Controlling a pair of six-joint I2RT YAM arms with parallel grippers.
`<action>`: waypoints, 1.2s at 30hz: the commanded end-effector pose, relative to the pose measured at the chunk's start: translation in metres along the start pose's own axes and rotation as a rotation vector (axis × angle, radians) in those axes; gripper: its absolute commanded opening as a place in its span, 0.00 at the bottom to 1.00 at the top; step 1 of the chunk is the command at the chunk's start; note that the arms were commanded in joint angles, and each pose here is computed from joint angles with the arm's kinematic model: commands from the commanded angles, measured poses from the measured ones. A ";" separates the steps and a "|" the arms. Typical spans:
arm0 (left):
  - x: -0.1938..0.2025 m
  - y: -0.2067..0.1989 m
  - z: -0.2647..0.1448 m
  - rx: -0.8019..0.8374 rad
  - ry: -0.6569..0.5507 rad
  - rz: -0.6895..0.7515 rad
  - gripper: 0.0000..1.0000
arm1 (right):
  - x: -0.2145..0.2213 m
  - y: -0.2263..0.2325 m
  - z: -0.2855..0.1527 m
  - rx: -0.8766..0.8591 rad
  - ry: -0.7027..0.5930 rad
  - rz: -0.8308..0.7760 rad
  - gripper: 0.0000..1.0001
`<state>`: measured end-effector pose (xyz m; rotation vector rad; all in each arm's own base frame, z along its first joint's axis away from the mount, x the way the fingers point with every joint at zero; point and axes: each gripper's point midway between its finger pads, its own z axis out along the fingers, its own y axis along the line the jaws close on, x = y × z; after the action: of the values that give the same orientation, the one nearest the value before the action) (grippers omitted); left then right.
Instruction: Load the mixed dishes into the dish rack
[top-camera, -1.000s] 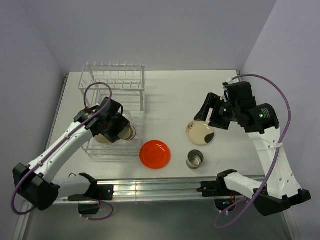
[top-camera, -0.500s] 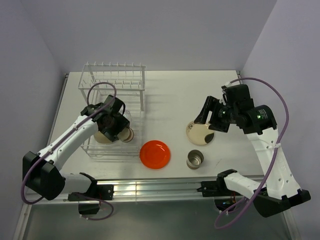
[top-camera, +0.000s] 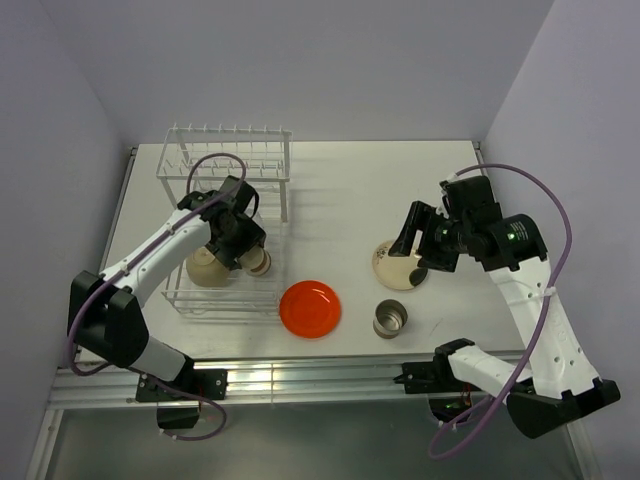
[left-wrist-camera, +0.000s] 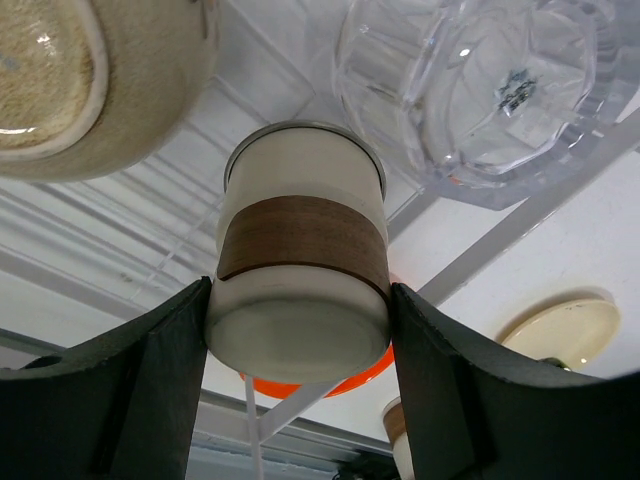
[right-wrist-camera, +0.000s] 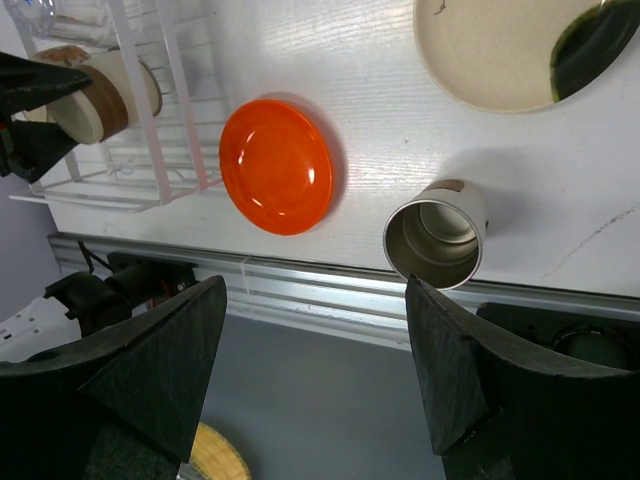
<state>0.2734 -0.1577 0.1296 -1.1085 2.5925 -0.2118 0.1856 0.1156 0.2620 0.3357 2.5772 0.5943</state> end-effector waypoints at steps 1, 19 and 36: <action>-0.017 -0.020 -0.005 0.054 -0.044 0.008 0.00 | 0.001 -0.005 0.000 0.013 -0.018 -0.022 0.79; -0.016 -0.020 -0.007 0.098 -0.028 -0.035 0.67 | 0.022 -0.041 0.030 0.140 0.045 0.010 0.80; -0.009 -0.017 -0.026 0.156 -0.020 -0.063 0.96 | 0.049 -0.074 0.050 0.231 0.089 0.038 0.80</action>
<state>0.2845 -0.1577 0.1444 -1.1214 2.5180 -0.3264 0.1570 0.0896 0.1716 0.4322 2.7744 0.3647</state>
